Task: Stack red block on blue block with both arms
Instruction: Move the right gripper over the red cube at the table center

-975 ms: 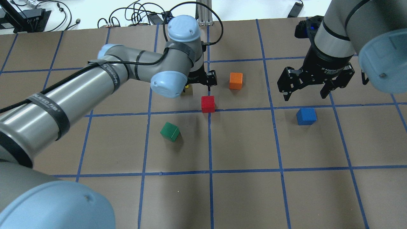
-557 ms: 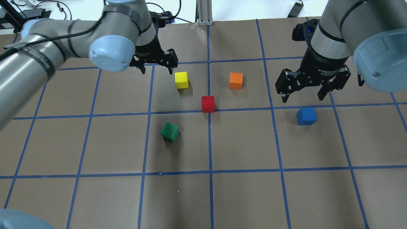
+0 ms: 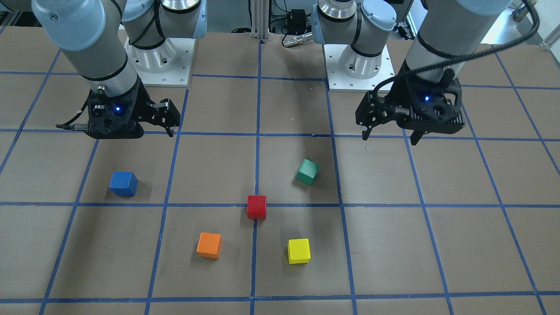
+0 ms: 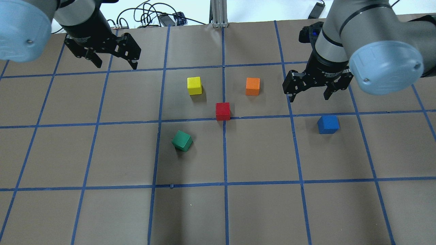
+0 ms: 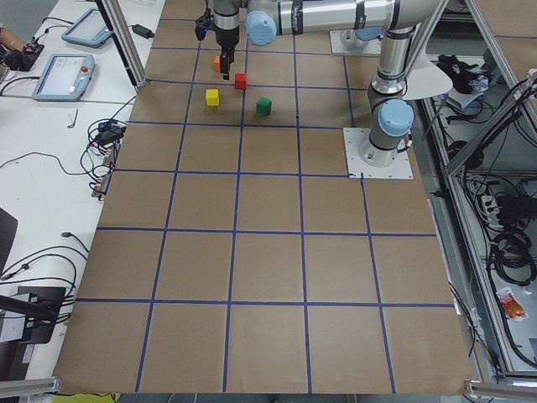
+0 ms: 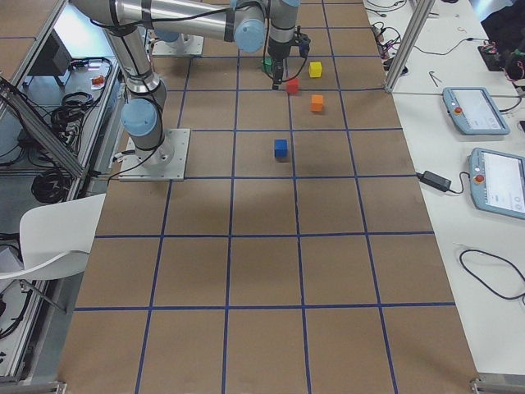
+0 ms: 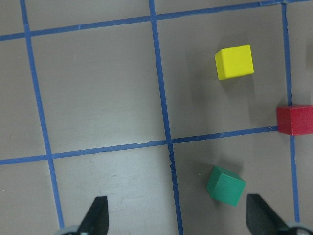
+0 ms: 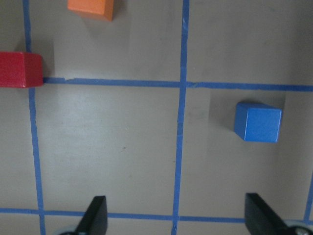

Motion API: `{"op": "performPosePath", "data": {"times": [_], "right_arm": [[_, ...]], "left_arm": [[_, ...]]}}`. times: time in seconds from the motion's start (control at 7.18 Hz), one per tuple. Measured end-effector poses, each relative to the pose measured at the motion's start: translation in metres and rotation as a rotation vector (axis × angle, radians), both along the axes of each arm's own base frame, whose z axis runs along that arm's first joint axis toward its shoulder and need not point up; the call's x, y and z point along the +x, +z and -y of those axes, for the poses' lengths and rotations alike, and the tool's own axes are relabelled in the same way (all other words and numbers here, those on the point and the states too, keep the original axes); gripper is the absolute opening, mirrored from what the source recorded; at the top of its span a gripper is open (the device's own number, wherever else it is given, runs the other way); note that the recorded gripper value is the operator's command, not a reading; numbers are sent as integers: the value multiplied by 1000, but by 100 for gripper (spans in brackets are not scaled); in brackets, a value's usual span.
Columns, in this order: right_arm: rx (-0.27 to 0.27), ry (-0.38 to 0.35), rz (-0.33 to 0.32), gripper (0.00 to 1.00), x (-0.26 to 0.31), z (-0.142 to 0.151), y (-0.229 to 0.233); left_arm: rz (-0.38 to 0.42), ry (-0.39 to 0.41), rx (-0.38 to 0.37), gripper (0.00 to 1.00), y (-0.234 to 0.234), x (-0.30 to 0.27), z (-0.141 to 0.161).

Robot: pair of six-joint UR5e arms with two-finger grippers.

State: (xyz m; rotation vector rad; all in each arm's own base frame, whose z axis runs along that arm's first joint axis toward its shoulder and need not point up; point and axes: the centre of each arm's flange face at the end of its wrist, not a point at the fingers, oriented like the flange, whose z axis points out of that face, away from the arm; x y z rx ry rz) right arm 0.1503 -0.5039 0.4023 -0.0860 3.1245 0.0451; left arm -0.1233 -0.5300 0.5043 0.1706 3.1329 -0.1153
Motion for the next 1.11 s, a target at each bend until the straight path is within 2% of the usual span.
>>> {"op": "performPosePath", "data": {"times": [0.28, 0.42, 0.7, 0.84, 1.11], "right_arm": [[-63, 83, -3, 100, 50, 29, -9], [-62, 90, -2, 100, 74, 42, -19], [-66, 69, 7, 100, 114, 61, -51], [-80, 71, 13, 100, 135, 65, -69], [-83, 16, 18, 100, 170, 66, -103]], "left_arm": [[5, 9, 2, 100, 17, 5, -5], [4, 15, 22, 100, 15, 8, -1], [2, 24, 69, 100, 10, 9, 2], [4, 22, 75, 100, 11, 8, -1], [6, 11, 70, 100, 16, 6, -11]]}}
